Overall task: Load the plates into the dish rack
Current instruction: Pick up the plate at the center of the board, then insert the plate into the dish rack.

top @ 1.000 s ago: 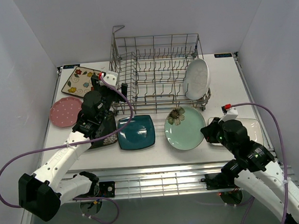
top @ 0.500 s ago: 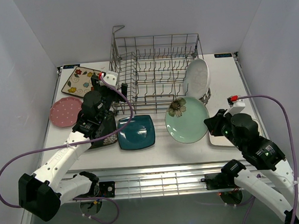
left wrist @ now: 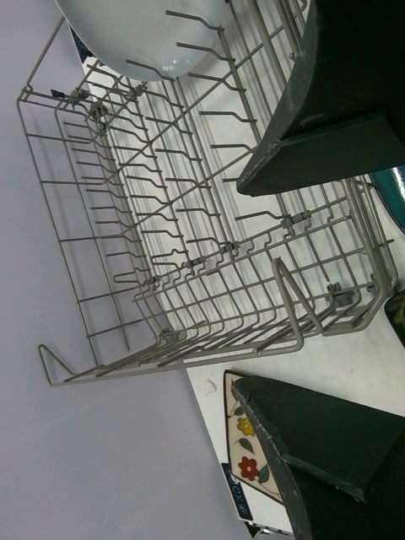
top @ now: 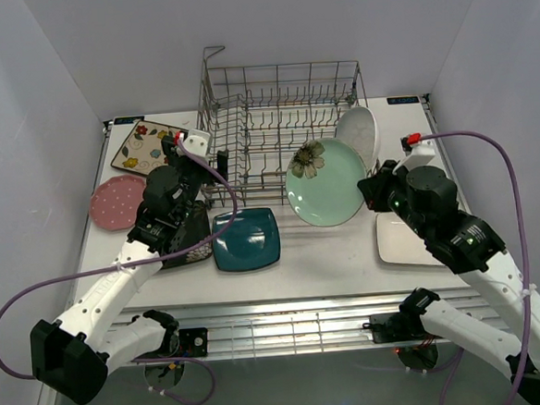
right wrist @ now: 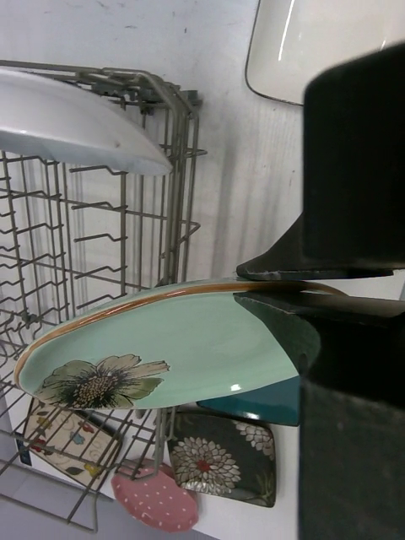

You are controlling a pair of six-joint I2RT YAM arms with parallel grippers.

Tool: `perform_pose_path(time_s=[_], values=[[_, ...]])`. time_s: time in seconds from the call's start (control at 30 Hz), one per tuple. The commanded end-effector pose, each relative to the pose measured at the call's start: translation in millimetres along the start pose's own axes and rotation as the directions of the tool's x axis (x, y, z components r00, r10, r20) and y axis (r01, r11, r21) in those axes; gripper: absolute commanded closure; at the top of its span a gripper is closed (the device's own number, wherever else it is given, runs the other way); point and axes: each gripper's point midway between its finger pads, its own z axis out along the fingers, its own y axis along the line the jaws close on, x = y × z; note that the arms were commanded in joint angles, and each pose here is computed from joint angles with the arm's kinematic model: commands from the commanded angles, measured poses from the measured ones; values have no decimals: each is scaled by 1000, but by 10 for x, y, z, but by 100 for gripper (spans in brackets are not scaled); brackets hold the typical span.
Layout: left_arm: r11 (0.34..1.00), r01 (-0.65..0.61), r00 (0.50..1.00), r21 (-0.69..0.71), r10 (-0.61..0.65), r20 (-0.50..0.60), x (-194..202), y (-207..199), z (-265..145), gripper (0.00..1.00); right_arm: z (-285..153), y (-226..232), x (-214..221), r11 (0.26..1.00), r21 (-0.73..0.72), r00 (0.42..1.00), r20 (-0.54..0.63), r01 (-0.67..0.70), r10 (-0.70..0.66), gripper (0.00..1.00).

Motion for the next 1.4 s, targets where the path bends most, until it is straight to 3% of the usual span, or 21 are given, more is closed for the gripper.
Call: perform_pose_path(time_s=[0.0, 0.37, 0.7, 1.1, 1.37], values=[[1000, 17, 999, 10, -18, 35, -102, -5, -73, 2, -103, 503, -969, 984, -168, 956, 274, -57, 102, 92], [1000, 15, 999, 12, -15, 30, -82, -11, -70, 2, 254, 660, -1572, 997, -78, 924, 378, -28, 55, 92], [1000, 10, 1000, 9, -11, 19, -40, -14, -46, 2, 779, 721, -2107, 994, 103, 882, 464, 41, -84, 92], [1000, 7, 1000, 9, -7, 10, -10, -18, -18, 2, 1157, 601, -2659, 938, 339, 799, 543, 75, -260, 92], [1000, 5, 1000, 13, -5, 6, 5, -31, -9, 2, 1522, 523, -2770, 868, 473, 761, 505, 151, -408, 92]])
